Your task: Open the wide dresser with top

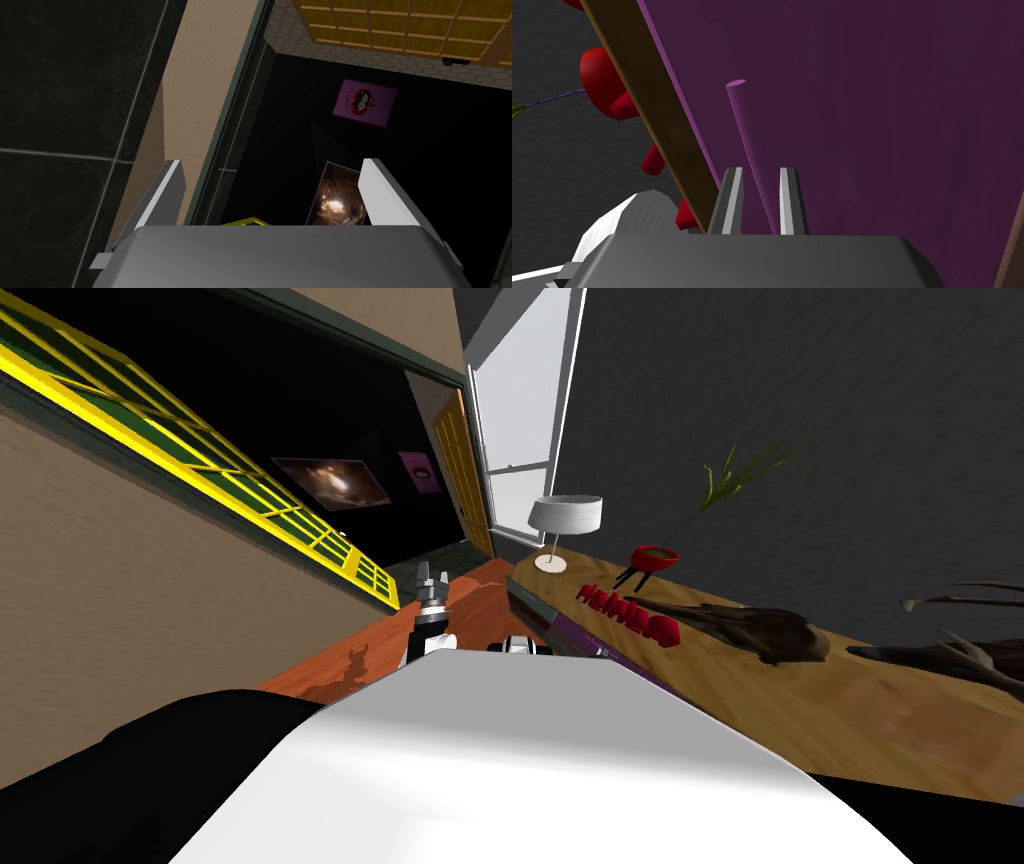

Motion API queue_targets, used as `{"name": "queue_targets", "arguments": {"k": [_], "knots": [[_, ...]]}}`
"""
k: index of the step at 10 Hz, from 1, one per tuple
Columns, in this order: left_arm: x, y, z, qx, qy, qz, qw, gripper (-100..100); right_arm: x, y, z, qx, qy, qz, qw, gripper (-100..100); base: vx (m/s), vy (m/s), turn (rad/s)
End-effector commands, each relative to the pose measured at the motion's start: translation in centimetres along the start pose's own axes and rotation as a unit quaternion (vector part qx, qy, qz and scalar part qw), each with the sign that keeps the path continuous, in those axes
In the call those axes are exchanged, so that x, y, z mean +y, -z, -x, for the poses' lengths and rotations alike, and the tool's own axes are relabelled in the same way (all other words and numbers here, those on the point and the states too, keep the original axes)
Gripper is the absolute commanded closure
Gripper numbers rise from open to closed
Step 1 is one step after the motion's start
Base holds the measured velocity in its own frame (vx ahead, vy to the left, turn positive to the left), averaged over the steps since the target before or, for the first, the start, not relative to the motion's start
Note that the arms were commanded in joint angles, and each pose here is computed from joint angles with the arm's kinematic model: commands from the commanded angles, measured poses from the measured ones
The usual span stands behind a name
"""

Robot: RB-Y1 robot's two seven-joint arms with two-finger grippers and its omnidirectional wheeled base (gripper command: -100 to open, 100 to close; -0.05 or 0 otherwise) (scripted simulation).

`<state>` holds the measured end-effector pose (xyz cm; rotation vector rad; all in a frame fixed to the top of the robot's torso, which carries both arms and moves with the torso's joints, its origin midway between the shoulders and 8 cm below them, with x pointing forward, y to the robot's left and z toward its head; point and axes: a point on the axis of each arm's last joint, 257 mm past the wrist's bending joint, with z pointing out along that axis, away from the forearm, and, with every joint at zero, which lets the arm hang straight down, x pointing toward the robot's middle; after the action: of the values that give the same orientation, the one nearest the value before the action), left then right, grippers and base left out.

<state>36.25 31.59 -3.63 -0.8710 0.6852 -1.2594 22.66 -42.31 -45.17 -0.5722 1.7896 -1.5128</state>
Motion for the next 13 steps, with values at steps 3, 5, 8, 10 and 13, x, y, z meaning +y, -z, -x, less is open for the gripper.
{"name": "queue_targets", "arguments": {"k": [3,5,8,10,13], "knots": [[0.0,0.0,0.0,0.0,0.0,0.0,1.0,0,0.4,1.9,1.9,-0.042,-0.003,0.015,0.999,100,0.096,0.018,-0.267],[0.0,0.0,0.0,0.0,0.0,0.0,1.0,0,0.2,1.9,2.7,-0.046,-0.005,0.012,0.9989,100,-0.125,0.037,0.022],[0.0,0.0,0.0,0.0,0.001,-0.001,1.0,0,-0.3,1.7,3.9,-0.05,-0.011,0.006,0.9986,100,-0.189,0.076,0.021],[0.0,0.0,0.0,0.0,0.0,0.0,1.0,0,0.6,2.1,4.1,-0.046,-0.007,0.018,0.9987,100,-0.105,0.049,0.022],[0.0,0.0,0.0,0.0,0.0,0.0,1.0,0,0.3,1.5,4.9,-0.043,-0.007,0.011,0.999,100,-0.184,0.073,0.03]]}}
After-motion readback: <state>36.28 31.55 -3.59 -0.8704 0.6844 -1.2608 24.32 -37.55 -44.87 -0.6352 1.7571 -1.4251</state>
